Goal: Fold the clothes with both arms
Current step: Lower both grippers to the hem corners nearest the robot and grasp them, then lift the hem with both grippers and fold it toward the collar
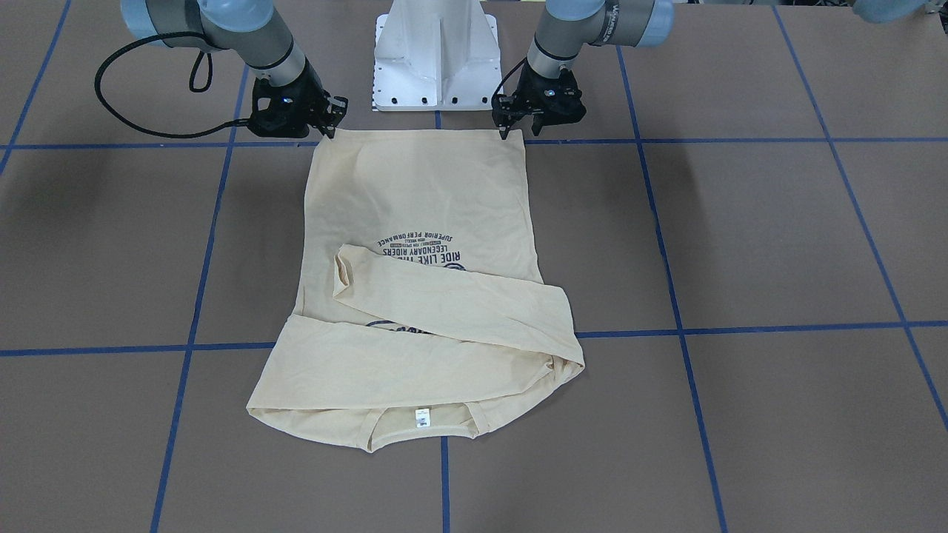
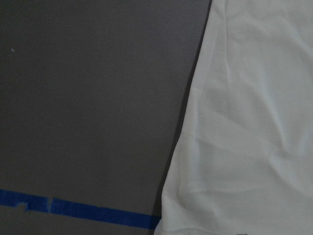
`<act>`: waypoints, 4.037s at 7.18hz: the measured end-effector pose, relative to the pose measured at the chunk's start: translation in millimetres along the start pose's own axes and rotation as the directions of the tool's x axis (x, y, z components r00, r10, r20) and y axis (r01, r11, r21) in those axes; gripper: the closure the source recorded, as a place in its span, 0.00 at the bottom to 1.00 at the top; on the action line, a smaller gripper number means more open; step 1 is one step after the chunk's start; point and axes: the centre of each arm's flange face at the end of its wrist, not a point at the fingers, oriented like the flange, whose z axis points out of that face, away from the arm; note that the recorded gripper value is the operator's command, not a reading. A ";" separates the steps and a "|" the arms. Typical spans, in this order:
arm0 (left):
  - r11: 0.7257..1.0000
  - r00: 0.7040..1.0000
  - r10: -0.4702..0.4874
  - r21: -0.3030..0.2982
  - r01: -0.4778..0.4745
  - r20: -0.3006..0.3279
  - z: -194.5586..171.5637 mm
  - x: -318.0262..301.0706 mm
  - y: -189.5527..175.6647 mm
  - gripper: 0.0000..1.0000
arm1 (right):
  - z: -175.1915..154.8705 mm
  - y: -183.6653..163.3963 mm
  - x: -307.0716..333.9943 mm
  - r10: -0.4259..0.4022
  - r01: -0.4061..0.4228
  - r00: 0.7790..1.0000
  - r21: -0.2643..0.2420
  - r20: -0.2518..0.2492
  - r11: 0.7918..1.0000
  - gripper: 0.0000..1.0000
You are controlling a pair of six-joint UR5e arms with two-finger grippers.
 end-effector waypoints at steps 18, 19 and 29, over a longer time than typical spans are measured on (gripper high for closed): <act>0.991 0.996 0.036 -0.122 -0.046 -0.076 -85.3 11.9 35.3 1.00 | -29.4 30.8 22.4 0.038 -0.035 0.999 -0.238 0.008 0.971 1.00; 0.992 0.994 0.025 -0.119 -0.038 -0.106 -103.6 15.9 22.3 1.00 | -44.7 10.8 17.0 0.059 -0.050 0.997 -0.205 0.040 0.978 1.00; 0.989 0.988 0.053 0.144 -0.032 -0.144 -160.2 64.1 -306.4 1.00 | -145.2 -279.3 -17.4 0.150 -0.168 0.978 0.121 0.146 0.978 1.00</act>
